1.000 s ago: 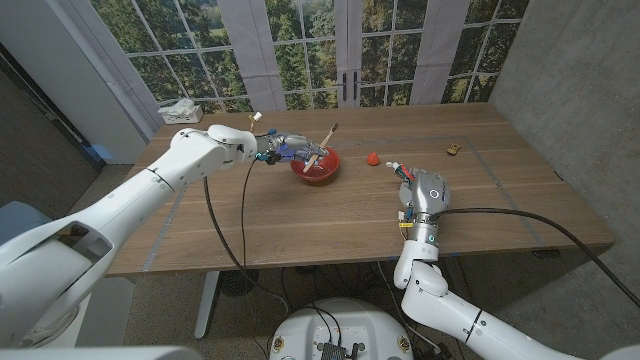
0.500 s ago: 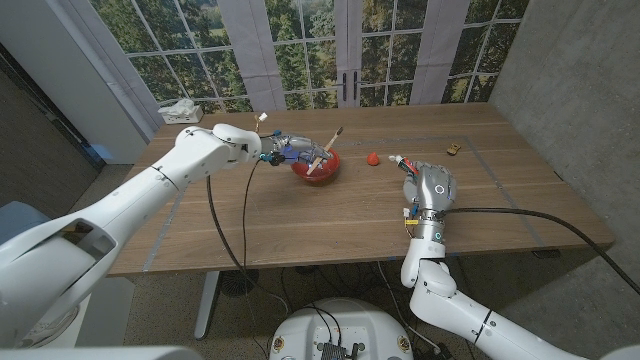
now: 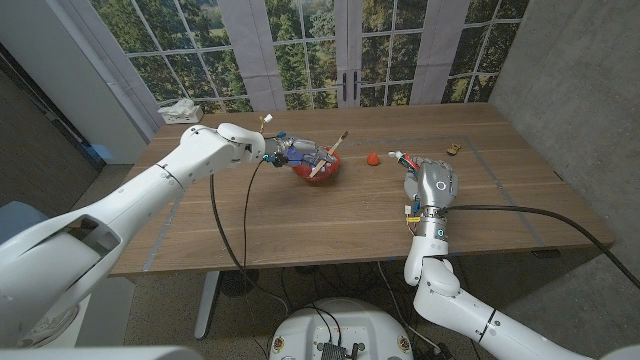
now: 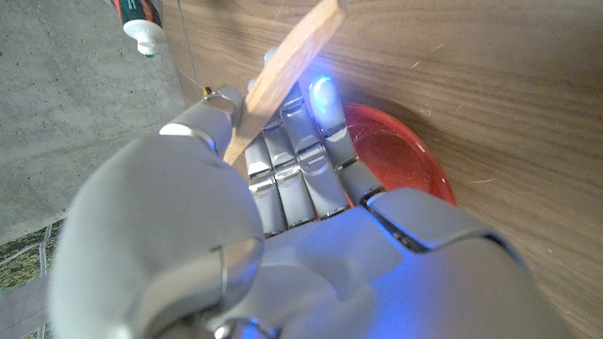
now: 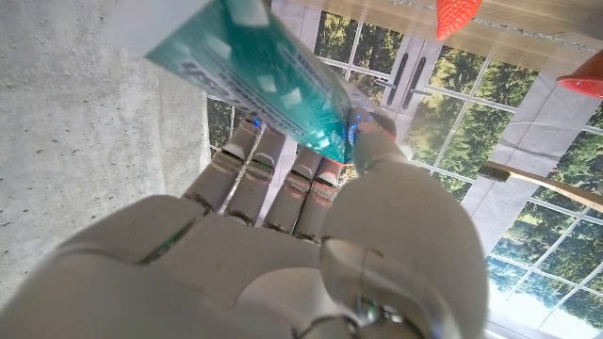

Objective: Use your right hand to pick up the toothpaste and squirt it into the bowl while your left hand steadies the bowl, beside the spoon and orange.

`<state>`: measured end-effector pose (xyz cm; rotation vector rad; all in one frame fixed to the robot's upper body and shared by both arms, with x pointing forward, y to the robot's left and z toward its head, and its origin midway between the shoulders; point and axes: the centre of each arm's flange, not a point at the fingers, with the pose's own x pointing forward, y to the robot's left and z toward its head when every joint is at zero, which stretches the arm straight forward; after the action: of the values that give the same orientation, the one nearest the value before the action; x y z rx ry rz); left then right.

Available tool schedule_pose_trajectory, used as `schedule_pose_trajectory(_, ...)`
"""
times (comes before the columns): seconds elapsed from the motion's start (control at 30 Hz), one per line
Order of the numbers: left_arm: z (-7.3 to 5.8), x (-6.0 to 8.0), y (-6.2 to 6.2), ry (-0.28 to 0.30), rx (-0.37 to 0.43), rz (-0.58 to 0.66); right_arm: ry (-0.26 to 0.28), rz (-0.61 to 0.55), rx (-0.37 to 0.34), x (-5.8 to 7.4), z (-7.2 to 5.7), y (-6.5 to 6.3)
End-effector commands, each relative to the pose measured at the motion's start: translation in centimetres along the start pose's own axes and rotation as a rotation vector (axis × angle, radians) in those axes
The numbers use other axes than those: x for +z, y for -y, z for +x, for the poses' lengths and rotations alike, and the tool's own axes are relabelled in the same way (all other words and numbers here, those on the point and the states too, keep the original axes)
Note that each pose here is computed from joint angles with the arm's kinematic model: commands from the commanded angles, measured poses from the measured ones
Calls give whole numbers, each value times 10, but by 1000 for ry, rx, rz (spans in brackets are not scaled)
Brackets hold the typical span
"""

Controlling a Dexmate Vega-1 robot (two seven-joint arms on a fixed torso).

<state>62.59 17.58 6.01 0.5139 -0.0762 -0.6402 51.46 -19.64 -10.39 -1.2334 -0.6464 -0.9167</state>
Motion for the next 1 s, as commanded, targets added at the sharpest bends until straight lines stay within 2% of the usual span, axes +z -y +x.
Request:
schedule_pose_trajectory(0.03, 2, 0, 3, -17, -29, 18, 38, -15, -19, 5, 4, 7)
schedule_pose_trajectory(0.7, 4, 9, 3, -34, -72, 78, 126, -51, -46, 16, 9, 22)
schedule_pose_trajectory(1.0, 9, 11, 6, -49, -97, 98, 154, -71, -54, 20, 12, 27)
